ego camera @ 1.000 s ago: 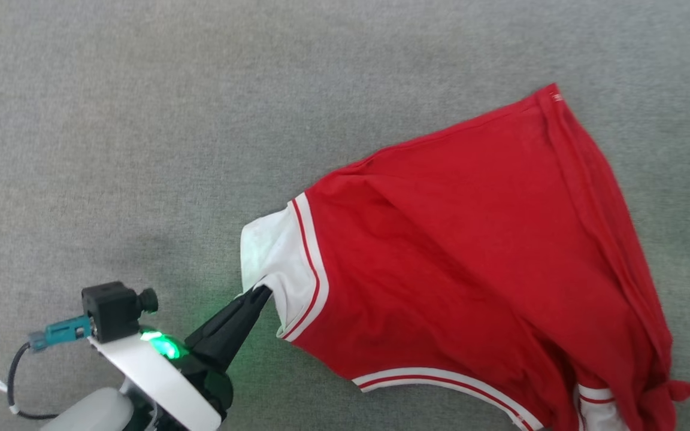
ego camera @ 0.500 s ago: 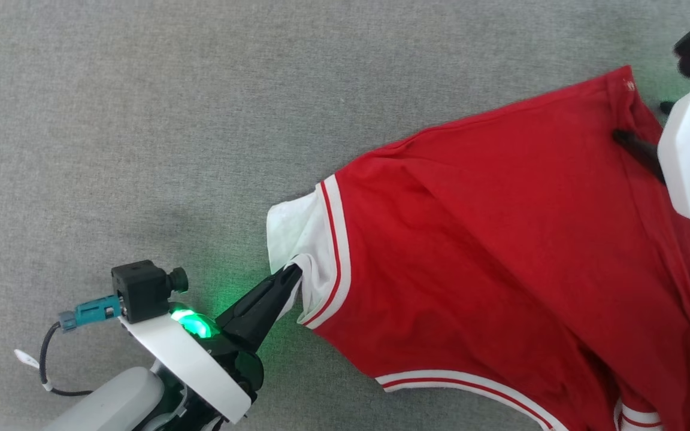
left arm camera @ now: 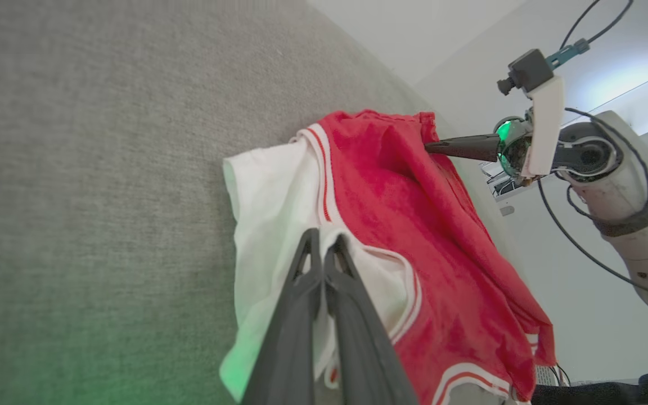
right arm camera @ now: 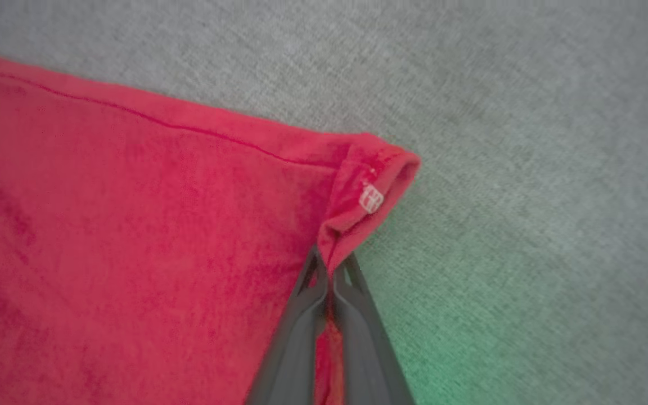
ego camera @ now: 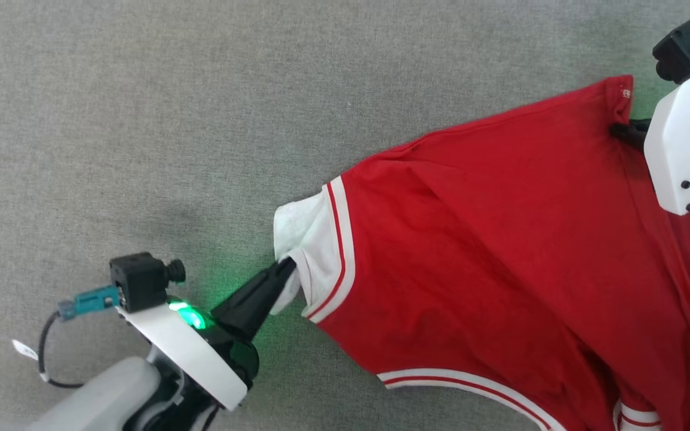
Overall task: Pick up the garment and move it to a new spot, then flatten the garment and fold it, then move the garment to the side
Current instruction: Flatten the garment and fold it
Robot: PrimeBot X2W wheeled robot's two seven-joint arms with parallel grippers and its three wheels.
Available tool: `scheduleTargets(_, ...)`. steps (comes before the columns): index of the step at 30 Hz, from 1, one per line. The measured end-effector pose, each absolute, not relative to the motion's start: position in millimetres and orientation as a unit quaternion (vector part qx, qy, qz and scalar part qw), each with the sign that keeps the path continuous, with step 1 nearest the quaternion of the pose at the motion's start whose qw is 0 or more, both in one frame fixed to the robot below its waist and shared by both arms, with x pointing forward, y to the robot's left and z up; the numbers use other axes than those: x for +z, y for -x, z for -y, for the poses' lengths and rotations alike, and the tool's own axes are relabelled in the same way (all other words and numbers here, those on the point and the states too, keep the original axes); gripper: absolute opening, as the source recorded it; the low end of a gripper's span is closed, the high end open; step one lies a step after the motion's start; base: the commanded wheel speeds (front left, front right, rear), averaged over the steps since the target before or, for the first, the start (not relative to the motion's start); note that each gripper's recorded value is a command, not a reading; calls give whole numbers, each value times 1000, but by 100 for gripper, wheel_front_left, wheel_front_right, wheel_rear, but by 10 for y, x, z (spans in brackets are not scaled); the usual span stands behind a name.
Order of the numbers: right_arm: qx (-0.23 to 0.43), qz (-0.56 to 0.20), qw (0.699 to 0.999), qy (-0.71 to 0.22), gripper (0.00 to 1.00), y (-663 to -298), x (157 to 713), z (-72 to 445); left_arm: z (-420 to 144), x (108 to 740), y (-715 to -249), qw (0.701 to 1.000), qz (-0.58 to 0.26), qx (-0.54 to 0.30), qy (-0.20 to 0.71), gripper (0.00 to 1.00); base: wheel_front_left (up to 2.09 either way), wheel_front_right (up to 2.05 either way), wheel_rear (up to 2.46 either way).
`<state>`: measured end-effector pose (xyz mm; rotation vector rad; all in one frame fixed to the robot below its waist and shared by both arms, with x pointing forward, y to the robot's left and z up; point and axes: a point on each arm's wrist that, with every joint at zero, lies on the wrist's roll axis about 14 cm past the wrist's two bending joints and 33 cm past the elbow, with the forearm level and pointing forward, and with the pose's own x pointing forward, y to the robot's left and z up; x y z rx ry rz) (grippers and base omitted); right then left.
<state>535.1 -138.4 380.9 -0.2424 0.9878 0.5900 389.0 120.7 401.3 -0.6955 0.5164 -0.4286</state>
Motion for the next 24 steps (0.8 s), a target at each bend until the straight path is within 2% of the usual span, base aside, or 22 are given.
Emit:
scheduleTargets(14,200,-299,933,19,0,-5879,4690,1698,-1532,4481,-4420,922,-167,-206,282,0,0,0,0)
scheduleTargets(19,149,-212,966,-28,0,-6245,5108,1934,-1758,4895,-5048,939,-97,-186,271,0,0,0,0)
scheduleTargets(24,121,-130,983,-57,0,-6611,5533,2004,-1904,5478,-5781,940,-23,-166,298,0,0,0,0)
